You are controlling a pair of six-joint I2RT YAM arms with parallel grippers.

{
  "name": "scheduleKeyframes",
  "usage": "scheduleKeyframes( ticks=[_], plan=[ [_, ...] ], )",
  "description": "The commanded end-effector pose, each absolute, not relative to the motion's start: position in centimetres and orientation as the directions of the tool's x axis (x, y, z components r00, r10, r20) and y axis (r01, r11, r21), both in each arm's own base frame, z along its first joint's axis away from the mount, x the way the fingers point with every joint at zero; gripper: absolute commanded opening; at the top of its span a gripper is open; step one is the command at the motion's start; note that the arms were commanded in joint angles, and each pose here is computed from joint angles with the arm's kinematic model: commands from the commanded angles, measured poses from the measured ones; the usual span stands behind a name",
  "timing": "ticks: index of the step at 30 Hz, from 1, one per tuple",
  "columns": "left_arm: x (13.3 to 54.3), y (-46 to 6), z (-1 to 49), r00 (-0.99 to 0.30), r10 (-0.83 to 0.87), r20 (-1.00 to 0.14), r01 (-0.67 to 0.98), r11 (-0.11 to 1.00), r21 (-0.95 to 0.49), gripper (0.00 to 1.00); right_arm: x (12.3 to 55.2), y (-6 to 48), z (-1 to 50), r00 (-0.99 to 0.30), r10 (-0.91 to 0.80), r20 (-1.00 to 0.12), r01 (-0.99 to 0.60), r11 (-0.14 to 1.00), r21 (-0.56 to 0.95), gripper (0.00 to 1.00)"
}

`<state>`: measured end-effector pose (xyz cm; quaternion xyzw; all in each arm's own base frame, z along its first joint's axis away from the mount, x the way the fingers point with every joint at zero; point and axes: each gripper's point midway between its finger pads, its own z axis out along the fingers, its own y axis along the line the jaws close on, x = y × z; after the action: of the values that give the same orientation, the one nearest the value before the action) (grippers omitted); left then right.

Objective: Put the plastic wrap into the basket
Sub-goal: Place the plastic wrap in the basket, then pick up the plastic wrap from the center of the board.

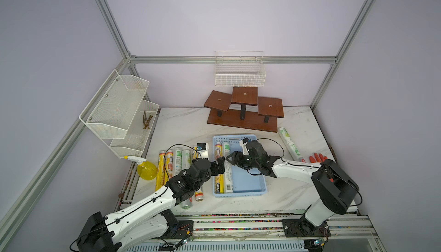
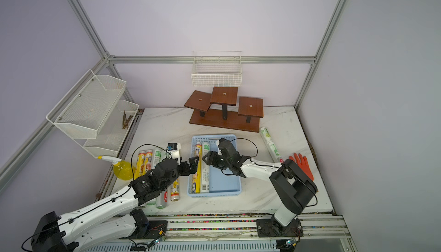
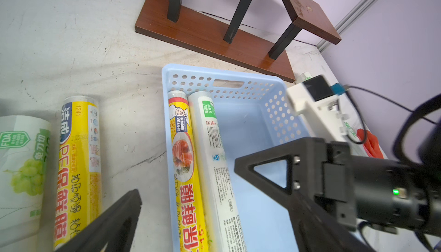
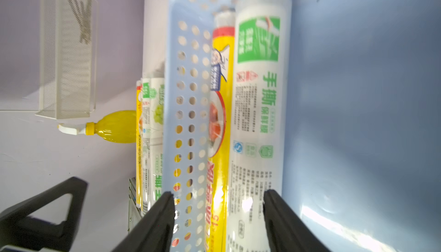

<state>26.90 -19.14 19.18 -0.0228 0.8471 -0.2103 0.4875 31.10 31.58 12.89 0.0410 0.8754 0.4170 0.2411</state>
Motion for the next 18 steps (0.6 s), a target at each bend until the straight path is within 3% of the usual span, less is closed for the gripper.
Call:
scheduleKeyframes(
  ticks=[1, 2, 5, 8, 13, 18],
  plan=[
    [27.8, -20.0, 22.5, -0.475, -0.307, -0.824, 0.190, 0.879, -0.437, 1.00, 32.7, 25.4, 15.2, -0.768, 0.323, -0.554, -0.101, 0.793, 0.601, 0.64],
    [28.1, -20.3, 23.0, -0.468, -0.319, -0.825, 0.191, 0.874, -0.446, 1.00, 33.0, 23.2, 15.9, -0.724, 0.349, -0.595, -0.061, 0.827, 0.559, 0.64],
    [28.8, -21.4, 24.1, -0.468, -0.320, -0.824, 0.210, 0.865, -0.456, 1.00, 33.6, 17.0, 18.1, -0.570, 0.354, -0.741, 0.020, 0.908, 0.418, 0.79],
    [29.5, -23.8, 25.0, -0.487, -0.282, -0.827, 0.280, 0.846, -0.454, 1.00, 34.1, 10.5, 18.9, -0.471, 0.361, -0.805, 0.137, 0.931, 0.338, 0.88],
    [30.8, -28.3, 24.9, -0.547, -0.210, -0.810, 0.370, 0.808, -0.459, 1.00, 35.3, 2.6, 17.2, -0.466, 0.385, -0.797, 0.295, 0.917, 0.270, 0.90],
    [32.0, -32.6, 22.8, -0.630, -0.131, -0.766, 0.415, 0.777, -0.474, 1.00, 36.8, -2.7, 13.3, -0.555, 0.471, -0.686, 0.400, 0.874, 0.277, 0.88]
  ],
)
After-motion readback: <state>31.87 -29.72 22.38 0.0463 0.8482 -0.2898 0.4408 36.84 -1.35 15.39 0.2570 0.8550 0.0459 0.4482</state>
